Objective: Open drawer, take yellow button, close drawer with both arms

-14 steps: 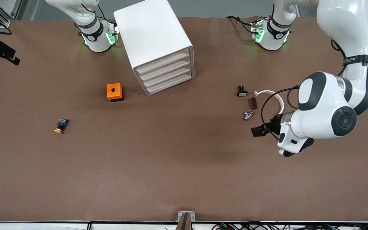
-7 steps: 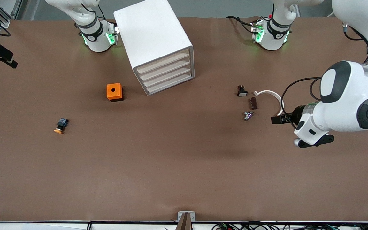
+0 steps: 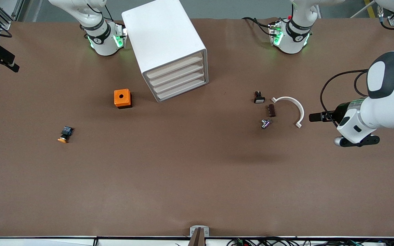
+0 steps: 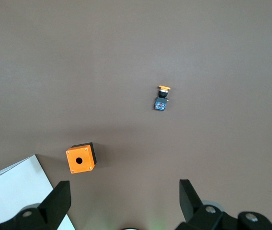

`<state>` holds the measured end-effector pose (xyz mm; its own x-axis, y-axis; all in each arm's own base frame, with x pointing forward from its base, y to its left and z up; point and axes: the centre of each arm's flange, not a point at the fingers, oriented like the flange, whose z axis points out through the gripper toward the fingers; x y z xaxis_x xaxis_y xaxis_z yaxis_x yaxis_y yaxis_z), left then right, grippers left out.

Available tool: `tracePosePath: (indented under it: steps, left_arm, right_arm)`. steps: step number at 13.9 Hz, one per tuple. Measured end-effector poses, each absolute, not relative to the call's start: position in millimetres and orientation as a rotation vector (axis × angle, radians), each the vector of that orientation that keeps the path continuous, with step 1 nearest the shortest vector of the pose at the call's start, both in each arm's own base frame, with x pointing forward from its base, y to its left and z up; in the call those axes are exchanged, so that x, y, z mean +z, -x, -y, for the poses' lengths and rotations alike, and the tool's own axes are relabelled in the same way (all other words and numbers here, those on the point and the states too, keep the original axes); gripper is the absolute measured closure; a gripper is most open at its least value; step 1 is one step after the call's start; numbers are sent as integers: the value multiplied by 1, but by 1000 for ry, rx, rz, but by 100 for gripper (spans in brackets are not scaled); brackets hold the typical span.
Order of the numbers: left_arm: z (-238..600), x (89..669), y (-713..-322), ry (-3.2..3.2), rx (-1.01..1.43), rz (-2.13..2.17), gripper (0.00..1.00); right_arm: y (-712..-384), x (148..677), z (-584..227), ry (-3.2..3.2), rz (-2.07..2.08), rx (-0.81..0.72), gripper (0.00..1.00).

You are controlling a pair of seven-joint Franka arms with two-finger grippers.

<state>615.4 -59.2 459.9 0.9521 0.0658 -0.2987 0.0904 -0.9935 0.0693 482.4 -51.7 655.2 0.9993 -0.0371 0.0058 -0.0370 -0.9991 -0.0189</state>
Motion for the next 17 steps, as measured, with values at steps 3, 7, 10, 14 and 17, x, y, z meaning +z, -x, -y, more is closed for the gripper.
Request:
tracePosePath:
  steps: [3, 7, 10, 14, 17]
  left_arm:
    - [49, 463, -602, -3023, -444, -97, 0]
    - [42, 475, -590, -3064, -419, -84, 0]
    - [36, 490, -579, -3069, -388, -97, 0]
    - [18, 517, -568, -3073, -321, -132, 0]
    - [11, 551, -555, -3079, -228, -142, 0]
  right_arm:
    - [-483, 655, 48, 3123, -45, -10, 0]
    - [-483, 655, 48, 3123, -44, -11, 0]
    - [-483, 656, 48, 3124, -44, -21, 0]
    - [-484, 657, 48, 3124, -44, -39, 0]
    - [-485, 657, 48, 3124, -44, -41, 0]
